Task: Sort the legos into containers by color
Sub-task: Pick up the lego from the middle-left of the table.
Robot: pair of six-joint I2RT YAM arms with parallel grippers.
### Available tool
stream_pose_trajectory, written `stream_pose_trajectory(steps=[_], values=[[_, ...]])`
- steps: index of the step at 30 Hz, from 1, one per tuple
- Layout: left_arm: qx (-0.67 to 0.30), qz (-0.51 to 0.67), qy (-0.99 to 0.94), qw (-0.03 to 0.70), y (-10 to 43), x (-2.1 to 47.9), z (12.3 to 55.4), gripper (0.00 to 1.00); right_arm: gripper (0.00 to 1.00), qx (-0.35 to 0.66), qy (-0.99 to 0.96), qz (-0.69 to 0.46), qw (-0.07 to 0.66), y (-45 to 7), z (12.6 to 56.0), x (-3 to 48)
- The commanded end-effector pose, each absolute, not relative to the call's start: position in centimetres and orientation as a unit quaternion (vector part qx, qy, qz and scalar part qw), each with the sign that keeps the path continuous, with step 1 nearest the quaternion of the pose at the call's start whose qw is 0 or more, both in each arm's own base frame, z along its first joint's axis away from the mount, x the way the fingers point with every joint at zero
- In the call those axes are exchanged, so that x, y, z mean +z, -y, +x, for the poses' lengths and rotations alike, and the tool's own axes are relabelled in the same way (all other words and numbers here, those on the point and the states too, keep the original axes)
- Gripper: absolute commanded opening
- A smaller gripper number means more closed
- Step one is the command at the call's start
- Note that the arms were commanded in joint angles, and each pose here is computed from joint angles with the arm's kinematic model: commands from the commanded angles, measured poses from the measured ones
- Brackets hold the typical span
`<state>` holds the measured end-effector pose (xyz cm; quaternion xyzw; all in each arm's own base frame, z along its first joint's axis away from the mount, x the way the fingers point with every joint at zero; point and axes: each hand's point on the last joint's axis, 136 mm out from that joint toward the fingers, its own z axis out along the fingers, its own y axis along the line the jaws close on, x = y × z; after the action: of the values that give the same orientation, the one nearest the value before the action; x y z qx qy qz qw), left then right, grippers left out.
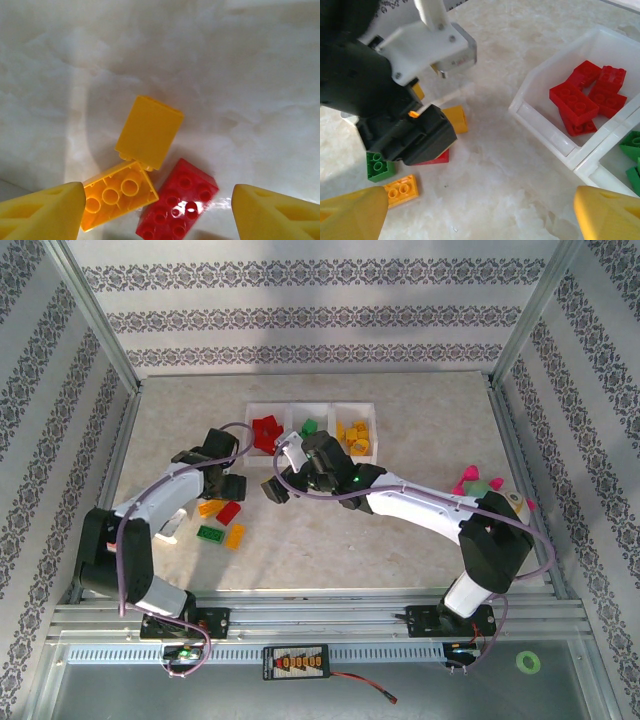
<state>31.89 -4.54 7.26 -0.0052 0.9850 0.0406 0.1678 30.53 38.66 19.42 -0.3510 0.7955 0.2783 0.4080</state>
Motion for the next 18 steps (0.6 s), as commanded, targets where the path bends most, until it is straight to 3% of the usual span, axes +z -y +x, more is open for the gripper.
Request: stream_pose_trajectory(steps=[1,8,18], values=[[0.045,-0.001,-0.986,0.163,4.0,6.5,32.8,0.75,0.95,0.284,-0.787,-0.363,0.411,-39.5,30.3,20.2],[0.048,-0.007,-0.990,0.134,3.5,3.8,33.6,0.65,0.96,0.279,-0.789,-0.364,0.410,-39.4,30.3,20.1],[0.052,-0.020,-0.987,0.150,3.0,2.7,35.3,0.55,0.95,0.272,-0.790,-0.369,0.406,-39.7,30.6,20.3]])
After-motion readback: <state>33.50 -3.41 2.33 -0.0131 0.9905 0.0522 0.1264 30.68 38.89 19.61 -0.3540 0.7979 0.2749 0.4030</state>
